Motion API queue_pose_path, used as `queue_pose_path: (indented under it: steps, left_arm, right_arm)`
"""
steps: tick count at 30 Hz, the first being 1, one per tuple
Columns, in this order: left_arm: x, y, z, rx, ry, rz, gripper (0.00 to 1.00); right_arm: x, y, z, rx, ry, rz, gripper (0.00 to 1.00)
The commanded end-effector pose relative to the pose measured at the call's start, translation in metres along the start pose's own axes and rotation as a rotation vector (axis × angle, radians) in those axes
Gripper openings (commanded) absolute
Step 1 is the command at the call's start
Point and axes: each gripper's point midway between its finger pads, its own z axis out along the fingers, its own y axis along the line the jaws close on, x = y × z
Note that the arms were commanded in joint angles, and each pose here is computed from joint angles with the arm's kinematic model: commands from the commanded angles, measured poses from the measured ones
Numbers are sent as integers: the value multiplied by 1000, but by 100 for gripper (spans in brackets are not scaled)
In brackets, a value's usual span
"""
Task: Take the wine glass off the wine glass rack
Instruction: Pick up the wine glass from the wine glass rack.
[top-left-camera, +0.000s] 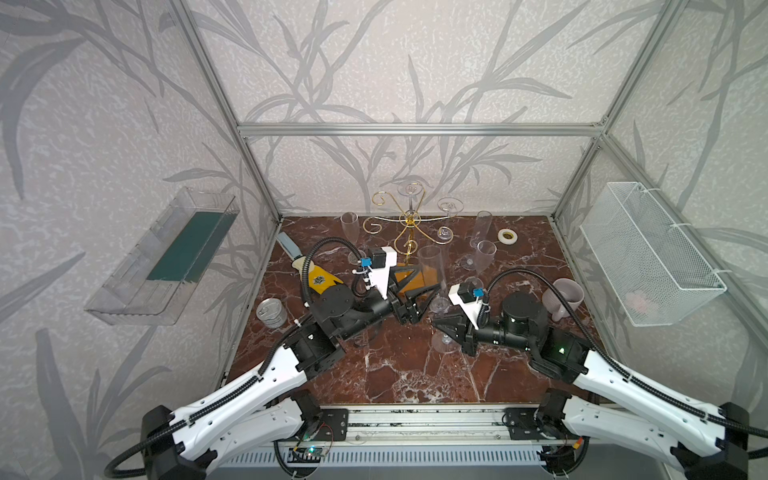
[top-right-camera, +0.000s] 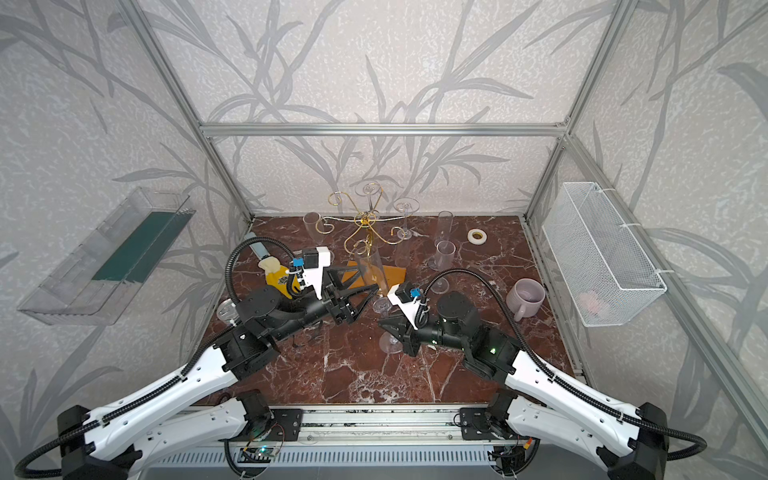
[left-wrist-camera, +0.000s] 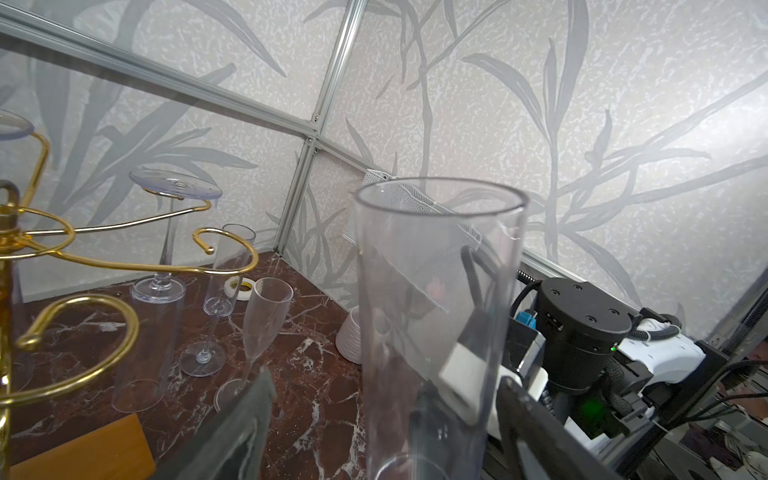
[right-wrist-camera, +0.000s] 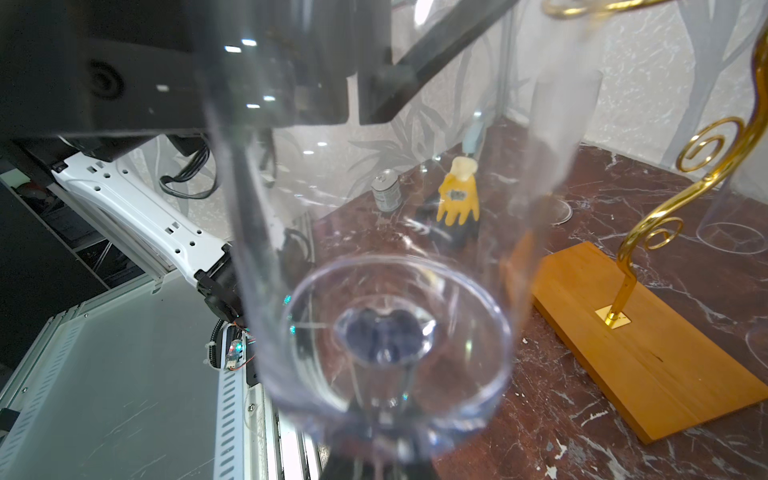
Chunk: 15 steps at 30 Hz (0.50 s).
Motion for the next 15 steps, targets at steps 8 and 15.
queue_pose_path:
  steps: [8,15]
  left_arm:
    - [-11,-12,6,60,-10,-43,78]
    - [-8,-7,6,45,-24,-80,64]
  right_arm:
    - [6,9,14,-16,3,-78,0]
    - [10,4,17,28,1,-109,0]
